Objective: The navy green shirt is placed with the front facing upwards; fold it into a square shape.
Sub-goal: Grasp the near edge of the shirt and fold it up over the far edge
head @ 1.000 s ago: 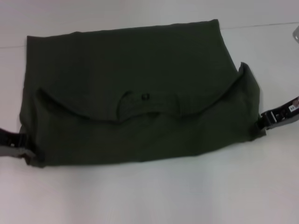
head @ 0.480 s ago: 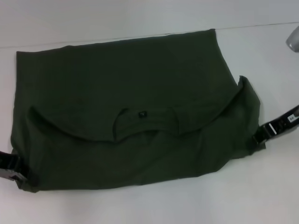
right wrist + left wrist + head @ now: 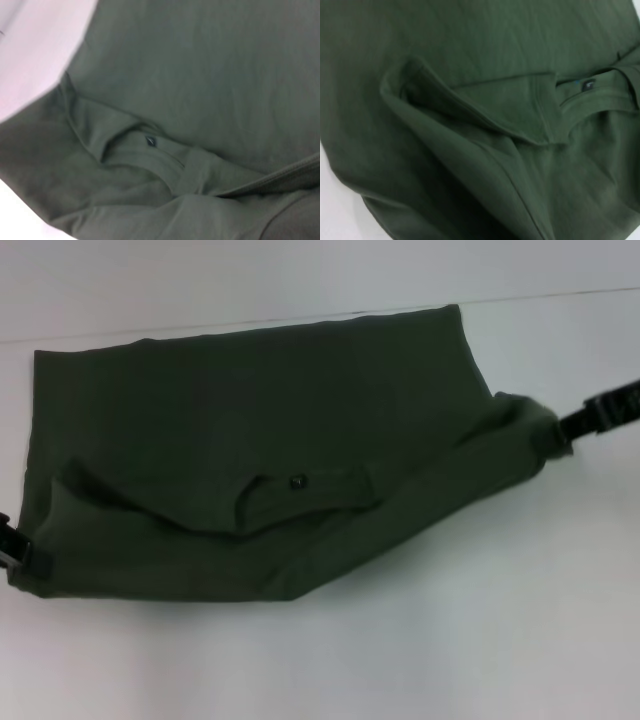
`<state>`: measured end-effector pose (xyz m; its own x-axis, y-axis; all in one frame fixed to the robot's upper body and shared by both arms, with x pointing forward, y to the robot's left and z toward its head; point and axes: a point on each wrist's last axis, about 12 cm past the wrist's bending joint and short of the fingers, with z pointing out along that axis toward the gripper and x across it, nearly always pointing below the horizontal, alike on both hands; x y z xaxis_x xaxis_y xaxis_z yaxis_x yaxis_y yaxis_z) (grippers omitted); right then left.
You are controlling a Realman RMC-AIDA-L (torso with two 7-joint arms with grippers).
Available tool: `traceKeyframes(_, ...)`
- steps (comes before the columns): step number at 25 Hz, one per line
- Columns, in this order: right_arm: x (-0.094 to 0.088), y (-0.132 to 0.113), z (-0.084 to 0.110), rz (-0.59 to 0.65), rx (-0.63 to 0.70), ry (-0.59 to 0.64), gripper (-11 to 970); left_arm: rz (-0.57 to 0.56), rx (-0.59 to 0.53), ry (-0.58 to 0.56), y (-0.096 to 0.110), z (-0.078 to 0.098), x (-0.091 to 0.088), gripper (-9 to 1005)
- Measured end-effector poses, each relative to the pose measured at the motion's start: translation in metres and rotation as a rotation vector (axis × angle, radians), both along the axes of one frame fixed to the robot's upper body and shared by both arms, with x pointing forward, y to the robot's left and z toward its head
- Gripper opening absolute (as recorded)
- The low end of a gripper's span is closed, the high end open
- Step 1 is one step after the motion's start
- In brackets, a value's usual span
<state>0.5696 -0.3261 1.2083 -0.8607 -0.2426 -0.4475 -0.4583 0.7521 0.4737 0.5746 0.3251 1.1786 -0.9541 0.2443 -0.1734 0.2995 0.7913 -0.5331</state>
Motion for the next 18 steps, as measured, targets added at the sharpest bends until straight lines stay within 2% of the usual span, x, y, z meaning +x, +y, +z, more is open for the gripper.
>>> traceKeyframes(4,-0.003,-0.005,0.016,-0.005,0.036,-0.034,68,-0.006,0.004,-0.008,0.001,0.005,0.0,59)
traceKeyframes(7,-0.005,-0.009,0.018,-0.012,0.035,-0.033,69,-0.005,0.005,-0.004,0.004,0.007,0.0,59)
traceKeyframes(11,-0.008,-0.007,0.009,0.004,0.016,0.009,70,-0.02,0.013,0.036,0.005,0.003,-0.004,59)
traceKeyframes(18,-0.023,-0.001,-0.013,0.047,-0.081,0.158,68,-0.05,0.05,0.117,0.01,0.0,-0.014,59)
